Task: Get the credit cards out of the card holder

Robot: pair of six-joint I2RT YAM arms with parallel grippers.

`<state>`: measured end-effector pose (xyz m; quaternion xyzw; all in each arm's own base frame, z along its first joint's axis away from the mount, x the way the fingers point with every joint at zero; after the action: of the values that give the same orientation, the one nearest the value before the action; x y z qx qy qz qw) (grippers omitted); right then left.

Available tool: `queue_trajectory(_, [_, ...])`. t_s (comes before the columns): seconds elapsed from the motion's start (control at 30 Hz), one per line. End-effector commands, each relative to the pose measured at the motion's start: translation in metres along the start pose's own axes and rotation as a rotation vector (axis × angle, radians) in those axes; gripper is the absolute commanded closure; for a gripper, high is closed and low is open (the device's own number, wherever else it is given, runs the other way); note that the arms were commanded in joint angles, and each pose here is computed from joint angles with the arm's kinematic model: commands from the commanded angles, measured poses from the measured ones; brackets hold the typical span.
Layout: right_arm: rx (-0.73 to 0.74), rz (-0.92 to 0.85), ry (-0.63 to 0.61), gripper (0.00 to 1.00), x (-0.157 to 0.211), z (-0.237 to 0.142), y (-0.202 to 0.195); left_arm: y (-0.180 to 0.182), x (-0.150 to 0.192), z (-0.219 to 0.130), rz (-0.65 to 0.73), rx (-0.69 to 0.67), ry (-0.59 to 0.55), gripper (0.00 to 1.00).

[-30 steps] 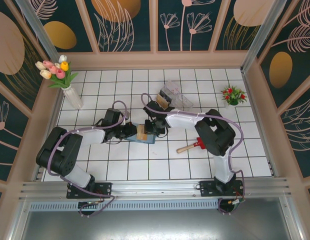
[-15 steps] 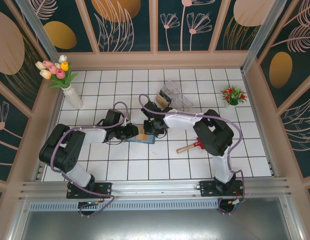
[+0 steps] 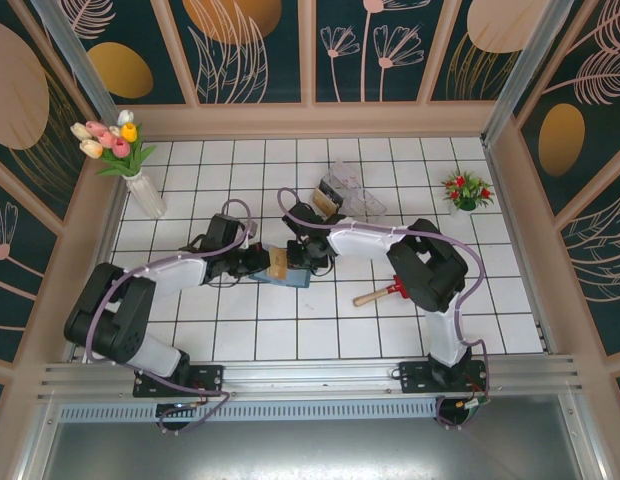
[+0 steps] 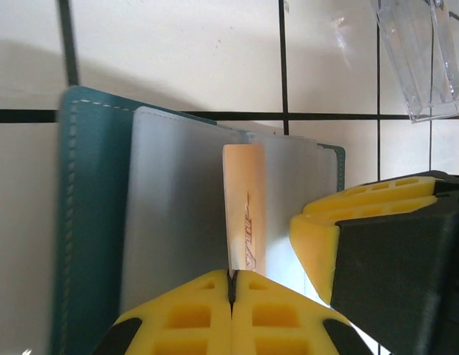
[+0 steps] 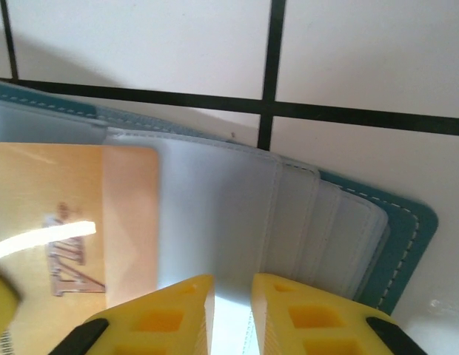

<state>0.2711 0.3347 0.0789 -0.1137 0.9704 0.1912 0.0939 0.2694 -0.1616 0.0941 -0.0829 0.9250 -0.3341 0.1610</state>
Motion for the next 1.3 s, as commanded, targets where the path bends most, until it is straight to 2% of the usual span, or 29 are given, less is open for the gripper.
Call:
queue_trajectory(0.0, [-0.095,-0.043,-0.003,0.73,-0.003,-0.011,0.008,0.000,-0.005,-0.020,0.034,-0.089,-0.050,1.00])
queue_trajectory(0.17, [-0.316,-0.108,-0.179,0.64,-0.042,-0.074,0.035,-0.026,-0.016,-0.050,0.086,-0.022,-0.139,1.00])
queue_trajectory(0.23, [-0.391,-0.190,-0.262,0.61,-0.052,-0.101,0.041,-0.039,-0.023,-0.062,0.115,0.014,-0.180,1.00])
queue_trajectory(0.37, [-0.458,-0.281,-0.425,0.47,-0.066,-0.146,0.032,-0.066,-0.036,-0.083,0.175,0.101,-0.267,1.00])
queue_trajectory(0.5, [-0.574,-0.220,-0.470,0.42,-0.076,-0.167,0.012,-0.094,-0.048,-0.094,0.155,0.247,-0.302,1.00])
queue_trajectory(0.63, [-0.701,-0.184,-0.502,0.34,-0.077,-0.181,0.011,-0.120,-0.056,-0.105,0.080,0.438,-0.313,1.00])
queue_trajectory(0.77, [-0.796,-0.146,-0.497,0.31,-0.078,-0.188,0.012,-0.140,-0.059,-0.119,0.028,0.595,-0.321,1.00])
queue_trajectory(0.9, [-0.916,-0.129,-0.480,0.32,-0.077,-0.196,0.018,-0.148,-0.060,-0.131,-0.002,0.657,-0.337,1.00])
queue_trajectory(1.03, [-1.036,-0.139,-0.473,0.39,-0.074,-0.210,0.027,-0.149,-0.060,-0.134,-0.031,0.682,-0.343,1.00])
queue_trajectory(1.1, [-1.061,-0.138,-0.470,0.43,-0.074,-0.213,0.029,-0.150,-0.059,-0.136,-0.040,0.698,-0.342,1.00])
queue_trajectory(1.17, [-1.061,-0.131,-0.467,0.52,-0.075,-0.214,0.029,-0.151,-0.059,-0.137,-0.053,0.714,-0.343,1.00])
queue_trajectory(1.27, [-1.077,-0.135,-0.472,0.59,-0.073,-0.215,0.031,-0.153,-0.058,-0.140,-0.062,0.748,-0.343,1.00])
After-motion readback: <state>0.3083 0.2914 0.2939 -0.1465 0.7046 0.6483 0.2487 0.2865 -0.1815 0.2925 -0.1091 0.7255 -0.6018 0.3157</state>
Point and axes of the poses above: each hand's point on the last joint's axis, 136 mm out from that joint toward the fingers, its own z axis out along the fingers, its own y axis along the line the jaws close on, x = y × z, the point moved 6 cm from there along -z, back along the fingers, and after that the axes turned 6 degrees about -z, right-handed, at the moved point
